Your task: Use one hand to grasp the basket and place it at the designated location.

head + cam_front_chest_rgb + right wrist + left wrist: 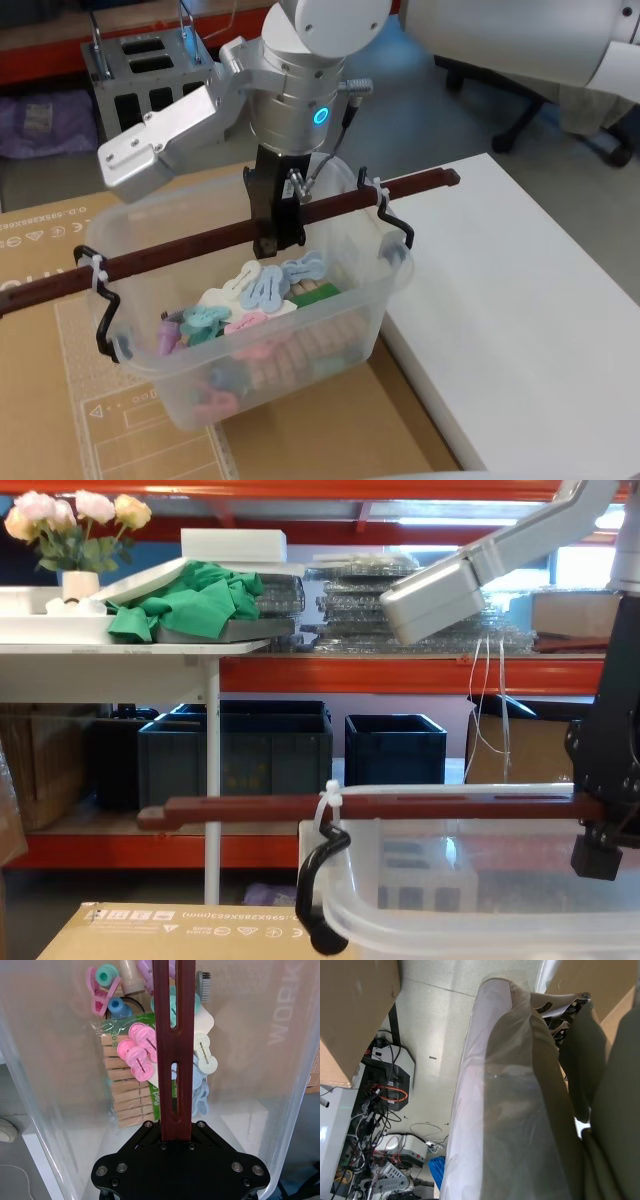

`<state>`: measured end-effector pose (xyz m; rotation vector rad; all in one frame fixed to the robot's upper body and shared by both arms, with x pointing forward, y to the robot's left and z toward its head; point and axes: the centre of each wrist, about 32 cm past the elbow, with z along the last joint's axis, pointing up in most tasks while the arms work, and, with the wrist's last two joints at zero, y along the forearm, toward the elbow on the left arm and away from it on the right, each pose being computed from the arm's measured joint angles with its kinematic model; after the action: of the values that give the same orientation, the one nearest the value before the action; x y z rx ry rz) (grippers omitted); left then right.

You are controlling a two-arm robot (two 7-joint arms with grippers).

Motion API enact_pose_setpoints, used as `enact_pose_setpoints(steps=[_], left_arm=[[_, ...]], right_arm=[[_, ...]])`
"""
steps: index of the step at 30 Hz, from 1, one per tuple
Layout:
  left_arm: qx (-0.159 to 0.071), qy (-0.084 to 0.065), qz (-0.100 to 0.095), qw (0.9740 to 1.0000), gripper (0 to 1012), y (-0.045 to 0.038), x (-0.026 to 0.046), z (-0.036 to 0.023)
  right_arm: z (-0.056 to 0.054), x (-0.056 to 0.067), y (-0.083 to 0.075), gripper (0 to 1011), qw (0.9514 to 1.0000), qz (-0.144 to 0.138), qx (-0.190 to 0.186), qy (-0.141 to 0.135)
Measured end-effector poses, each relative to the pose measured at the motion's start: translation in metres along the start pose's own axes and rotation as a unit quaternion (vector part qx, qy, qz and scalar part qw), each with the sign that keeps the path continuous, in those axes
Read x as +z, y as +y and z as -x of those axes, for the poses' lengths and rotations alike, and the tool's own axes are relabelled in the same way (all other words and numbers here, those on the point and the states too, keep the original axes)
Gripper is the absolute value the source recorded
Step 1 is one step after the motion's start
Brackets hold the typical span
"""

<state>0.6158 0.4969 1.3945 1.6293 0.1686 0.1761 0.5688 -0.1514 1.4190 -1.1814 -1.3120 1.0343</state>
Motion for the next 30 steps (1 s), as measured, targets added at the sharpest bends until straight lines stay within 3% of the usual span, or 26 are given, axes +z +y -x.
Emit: enact_pose_setpoints(steps=[11, 19, 30], left_arm=[[0.000, 0.000, 0.000, 1.0000, 0, 0.0000, 0.0000, 0.0000], [0.000, 0.000, 0.000, 1.0000, 0, 0.0000, 0.0000, 0.0000], [0.000, 0.000, 0.000, 1.0000, 0, 0.0000, 0.0000, 0.0000]], right_arm=[[-0.003, 0.004, 0.004, 0, 1.0000, 0.005, -0.007, 0.004], [-0.003, 0.010, 0.024, 0, 0.9992, 0.017, -0.024, 0.028], [-0.003, 0.011, 0.031, 0, 0.9986, 0.018, -0.030, 0.039]])
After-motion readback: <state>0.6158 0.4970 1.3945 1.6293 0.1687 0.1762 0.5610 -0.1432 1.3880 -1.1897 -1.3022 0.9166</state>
